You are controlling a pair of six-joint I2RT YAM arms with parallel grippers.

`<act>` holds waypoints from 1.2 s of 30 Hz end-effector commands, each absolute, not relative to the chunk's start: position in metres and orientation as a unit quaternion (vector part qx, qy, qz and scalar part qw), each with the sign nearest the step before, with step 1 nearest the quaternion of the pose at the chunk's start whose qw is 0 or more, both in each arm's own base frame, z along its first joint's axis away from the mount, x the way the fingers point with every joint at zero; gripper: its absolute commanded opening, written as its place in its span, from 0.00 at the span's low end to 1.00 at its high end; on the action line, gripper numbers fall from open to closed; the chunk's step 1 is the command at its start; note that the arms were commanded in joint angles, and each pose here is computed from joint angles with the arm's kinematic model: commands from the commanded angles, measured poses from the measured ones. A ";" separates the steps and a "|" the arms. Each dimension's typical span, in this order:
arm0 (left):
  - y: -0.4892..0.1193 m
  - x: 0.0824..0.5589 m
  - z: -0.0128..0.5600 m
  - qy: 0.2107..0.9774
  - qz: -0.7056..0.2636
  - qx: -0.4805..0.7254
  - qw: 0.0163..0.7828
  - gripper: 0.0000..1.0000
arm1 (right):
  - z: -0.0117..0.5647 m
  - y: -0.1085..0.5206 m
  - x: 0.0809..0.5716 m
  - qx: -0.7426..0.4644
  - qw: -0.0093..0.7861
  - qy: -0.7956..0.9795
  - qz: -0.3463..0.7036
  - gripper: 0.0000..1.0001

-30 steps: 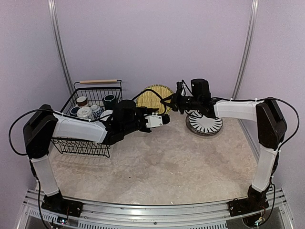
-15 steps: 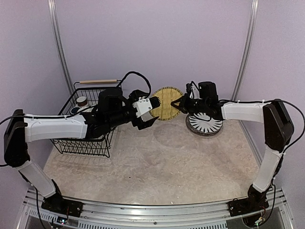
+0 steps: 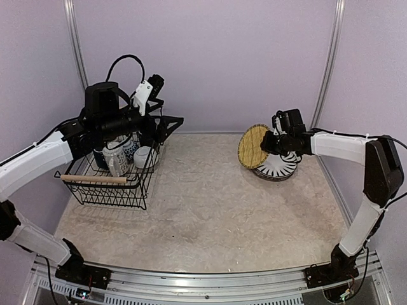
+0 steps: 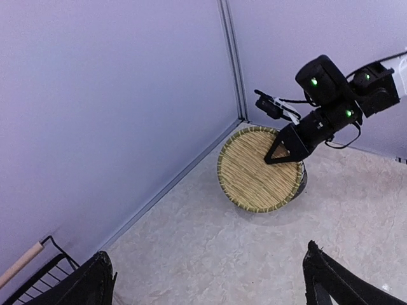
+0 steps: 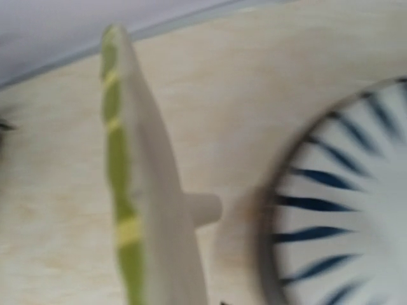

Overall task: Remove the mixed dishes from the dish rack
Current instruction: Place the plate with another plate.

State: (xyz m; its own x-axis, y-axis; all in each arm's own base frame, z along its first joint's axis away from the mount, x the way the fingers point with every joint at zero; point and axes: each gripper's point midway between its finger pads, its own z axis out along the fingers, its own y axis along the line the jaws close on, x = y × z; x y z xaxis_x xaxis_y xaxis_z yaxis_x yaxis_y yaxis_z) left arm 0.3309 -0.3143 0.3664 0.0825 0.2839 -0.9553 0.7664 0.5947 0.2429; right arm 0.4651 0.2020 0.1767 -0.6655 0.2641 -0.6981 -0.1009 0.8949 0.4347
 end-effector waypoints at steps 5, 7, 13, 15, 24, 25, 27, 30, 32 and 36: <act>-0.260 0.328 0.391 0.700 -0.304 0.283 0.581 0.99 | 0.156 0.133 0.468 0.098 0.397 0.882 0.234 0.00; -0.254 0.328 0.390 0.701 -0.302 0.277 0.584 0.99 | 0.151 0.128 0.470 0.111 0.386 0.875 0.272 0.00; -0.246 0.333 0.385 0.714 -0.308 0.261 0.573 0.99 | 0.131 0.111 0.475 0.149 0.369 0.852 0.340 0.00; -0.242 0.336 0.384 0.718 -0.314 0.253 0.567 0.99 | 0.123 0.105 0.477 0.157 0.363 0.854 0.339 0.00; -0.224 0.348 0.379 0.738 -0.307 0.208 0.564 0.99 | 0.087 0.079 0.486 0.168 0.346 0.878 0.286 0.28; -0.222 0.349 0.379 0.740 -0.305 0.202 0.564 0.99 | 0.084 0.077 0.487 0.165 0.345 0.882 0.276 0.32; -0.213 0.354 0.378 0.747 -0.299 0.182 0.565 0.99 | 0.082 0.073 0.489 0.157 0.341 0.891 0.256 0.38; -0.199 0.364 0.376 0.759 -0.290 0.147 0.565 0.99 | 0.081 0.063 0.488 0.147 0.339 0.905 0.211 0.52; -0.189 0.370 0.373 0.765 -0.285 0.124 0.563 0.99 | 0.086 0.055 0.484 0.137 0.343 0.913 0.175 0.62; -0.172 0.380 0.369 0.777 -0.280 0.086 0.558 0.99 | 0.101 0.048 0.474 0.112 0.350 0.924 0.103 0.79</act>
